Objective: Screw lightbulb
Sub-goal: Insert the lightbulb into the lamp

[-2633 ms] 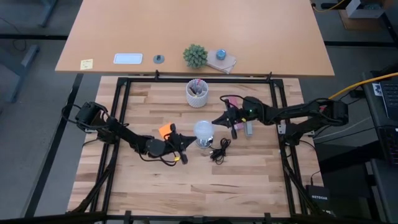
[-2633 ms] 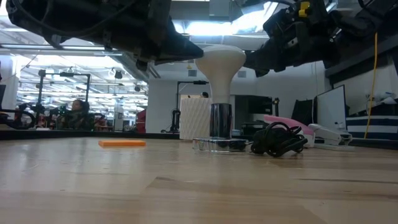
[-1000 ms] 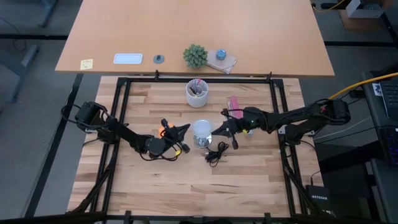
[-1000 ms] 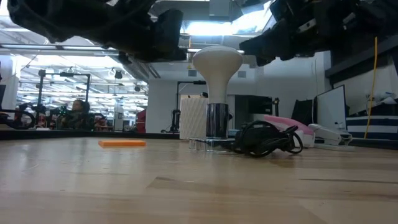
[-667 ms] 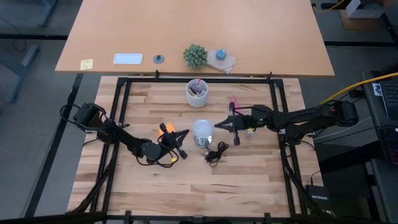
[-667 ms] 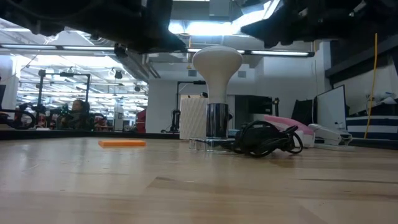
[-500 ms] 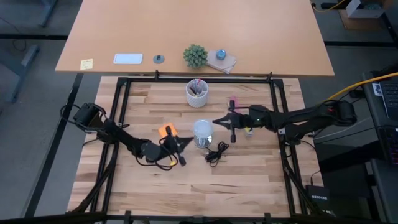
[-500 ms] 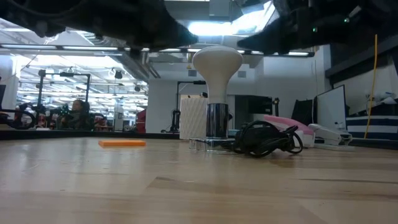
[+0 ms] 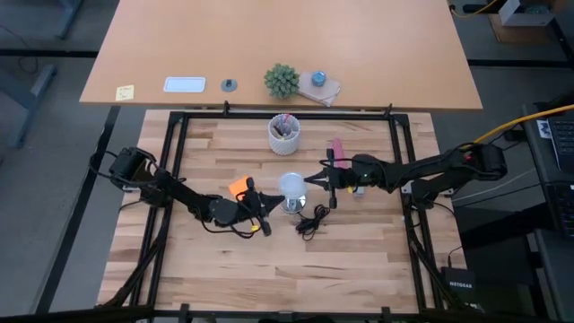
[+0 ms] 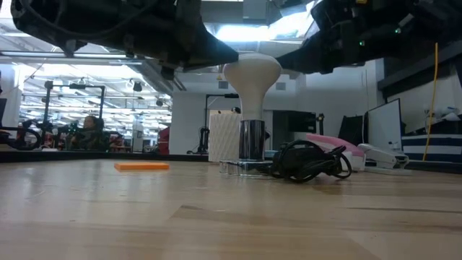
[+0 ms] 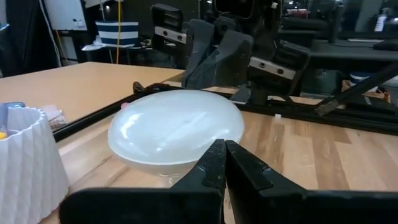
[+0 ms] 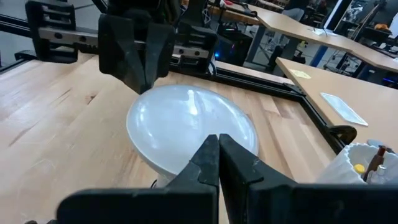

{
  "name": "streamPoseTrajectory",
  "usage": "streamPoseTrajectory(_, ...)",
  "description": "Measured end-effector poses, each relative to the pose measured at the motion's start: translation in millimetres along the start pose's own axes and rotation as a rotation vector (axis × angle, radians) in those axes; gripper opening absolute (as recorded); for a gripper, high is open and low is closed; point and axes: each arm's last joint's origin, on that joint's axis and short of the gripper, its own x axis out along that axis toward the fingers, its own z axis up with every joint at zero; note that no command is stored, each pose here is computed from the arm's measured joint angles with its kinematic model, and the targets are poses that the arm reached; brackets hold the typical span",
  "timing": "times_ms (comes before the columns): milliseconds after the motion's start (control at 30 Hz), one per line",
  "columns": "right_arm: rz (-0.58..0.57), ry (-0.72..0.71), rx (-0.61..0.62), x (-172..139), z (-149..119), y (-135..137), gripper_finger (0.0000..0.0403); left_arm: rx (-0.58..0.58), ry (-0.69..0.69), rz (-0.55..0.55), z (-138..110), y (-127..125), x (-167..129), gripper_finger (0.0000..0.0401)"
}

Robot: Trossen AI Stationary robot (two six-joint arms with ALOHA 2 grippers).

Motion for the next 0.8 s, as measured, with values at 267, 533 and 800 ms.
streamPoseTrajectory(267, 0.079, -0.017, 0.062, -0.1, 0.5, 2.3, 0.0005, 0.032, -0.004, 0.101, 0.0, 3.3, 0.2, 0.0001)
streamPoseTrajectory(533, 0.131, -0.028, 0.112, -0.2, 1.1, 3.9, 0.0005, 0.020, -0.007, 0.187, 0.1, 10.6, 4.1, 0.0001)
streamPoseTrajectory(800, 0.111, -0.107, 0.101, -0.8, 8.8, 1.7, 0.0005, 0.023, -0.018, 0.237, 1.6, 14.8, 6.3, 0.0001)
